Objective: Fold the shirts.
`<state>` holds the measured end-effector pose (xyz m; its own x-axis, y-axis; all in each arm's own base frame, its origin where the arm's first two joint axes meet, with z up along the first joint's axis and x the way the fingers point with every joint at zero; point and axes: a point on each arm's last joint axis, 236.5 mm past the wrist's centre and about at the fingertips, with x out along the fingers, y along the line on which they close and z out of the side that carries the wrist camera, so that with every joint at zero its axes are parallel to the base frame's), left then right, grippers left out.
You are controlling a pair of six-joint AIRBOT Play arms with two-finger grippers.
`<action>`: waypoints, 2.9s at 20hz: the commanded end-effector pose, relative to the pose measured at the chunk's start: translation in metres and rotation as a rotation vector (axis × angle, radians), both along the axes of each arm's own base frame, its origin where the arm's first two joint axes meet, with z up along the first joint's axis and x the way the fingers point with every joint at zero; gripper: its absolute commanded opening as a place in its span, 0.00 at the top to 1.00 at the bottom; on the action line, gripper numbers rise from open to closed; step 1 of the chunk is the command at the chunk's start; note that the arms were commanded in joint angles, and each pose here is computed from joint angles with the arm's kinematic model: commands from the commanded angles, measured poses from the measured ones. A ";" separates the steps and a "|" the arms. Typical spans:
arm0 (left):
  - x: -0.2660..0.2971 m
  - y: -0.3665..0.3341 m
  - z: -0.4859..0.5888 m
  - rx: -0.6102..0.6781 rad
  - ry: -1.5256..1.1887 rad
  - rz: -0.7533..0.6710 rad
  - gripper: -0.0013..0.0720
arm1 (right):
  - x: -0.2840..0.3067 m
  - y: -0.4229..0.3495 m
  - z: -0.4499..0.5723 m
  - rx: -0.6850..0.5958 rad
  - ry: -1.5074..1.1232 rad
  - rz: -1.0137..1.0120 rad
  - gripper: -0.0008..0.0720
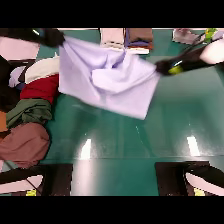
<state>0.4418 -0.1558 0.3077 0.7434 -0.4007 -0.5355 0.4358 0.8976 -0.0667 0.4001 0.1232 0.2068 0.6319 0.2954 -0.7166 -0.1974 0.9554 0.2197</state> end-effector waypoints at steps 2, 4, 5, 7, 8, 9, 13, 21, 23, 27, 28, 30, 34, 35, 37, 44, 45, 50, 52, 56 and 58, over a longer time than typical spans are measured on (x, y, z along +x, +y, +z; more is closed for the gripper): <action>-0.066 0.019 0.134 -0.068 -0.353 0.014 0.95 | -0.063 -0.062 0.157 -0.018 -0.350 -0.104 0.97; -0.072 0.020 0.140 -0.048 -0.377 0.002 0.95 | -0.087 -0.066 0.189 -0.011 -0.422 -0.110 0.97; -0.068 0.020 0.134 -0.033 -0.367 -0.004 0.95 | -0.096 -0.066 0.199 -0.008 -0.444 -0.108 0.97; -0.053 0.016 0.109 -0.020 -0.310 -0.005 0.95 | -0.104 -0.062 0.198 0.000 -0.424 -0.091 0.97; -0.040 0.013 0.091 -0.003 -0.269 -0.010 0.95 | -0.105 -0.055 0.187 0.007 -0.375 -0.065 0.97; -0.028 0.010 0.067 0.025 -0.218 -0.021 0.95 | -0.107 -0.046 0.173 0.010 -0.310 -0.029 0.97; 0.027 -0.002 -0.038 0.079 0.007 -0.031 0.95 | -0.110 0.016 0.090 0.011 -0.044 0.159 0.97; 0.064 0.000 -0.173 0.184 0.308 -0.022 0.90 | -0.084 0.073 -0.051 -0.016 0.186 0.232 0.96; 0.064 0.019 -0.168 0.192 0.315 0.066 0.15 | -0.073 0.058 -0.058 -0.016 0.204 0.184 0.91; 0.028 0.053 -0.167 0.164 0.475 0.165 0.14 | -0.059 0.019 -0.049 0.001 0.184 0.071 0.36; 0.018 0.054 -0.175 0.169 0.528 0.170 0.14 | -0.058 0.009 -0.043 0.007 0.168 0.044 0.36; 0.005 0.035 -0.198 0.112 0.609 0.151 0.14 | -0.057 -0.009 -0.034 0.016 0.142 -0.003 0.36; -0.038 -0.023 -0.277 0.136 0.766 0.080 0.14 | -0.058 -0.024 -0.028 0.025 0.134 -0.044 0.29; -0.051 -0.041 -0.293 0.137 0.789 0.059 0.14 | -0.059 -0.024 -0.029 0.023 0.139 -0.043 0.29; -0.077 -0.084 -0.317 0.096 0.828 -0.001 0.14 | -0.058 -0.023 -0.029 0.024 0.138 -0.042 0.29; -0.123 -0.150 -0.345 0.007 0.903 -0.024 0.14 | -0.054 -0.023 -0.026 0.029 0.119 -0.046 0.29; -0.121 -0.156 -0.346 -0.008 0.896 -0.014 0.14 | -0.054 -0.023 -0.027 0.029 0.120 -0.046 0.29; -0.130 -0.185 -0.373 -0.048 0.940 -0.006 0.14 | -0.055 -0.023 -0.027 0.030 0.123 -0.045 0.29; -0.120 -0.199 -0.371 -0.127 0.923 0.007 0.14 | -0.056 -0.020 -0.027 0.030 0.124 -0.038 0.29; -0.104 -0.201 -0.368 -0.147 0.862 0.019 0.33 | -0.060 -0.007 -0.027 0.027 0.123 0.000 0.29; -0.096 -0.191 -0.368 -0.137 0.846 0.025 0.94 | -0.061 -0.006 -0.028 0.023 0.127 0.002 0.29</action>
<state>0.3334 -0.3511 -0.0610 0.0891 -0.4895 -0.8674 0.1686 0.8657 -0.4712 0.3416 0.1135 0.1798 0.5417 0.3110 -0.7809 -0.1592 0.9502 0.2680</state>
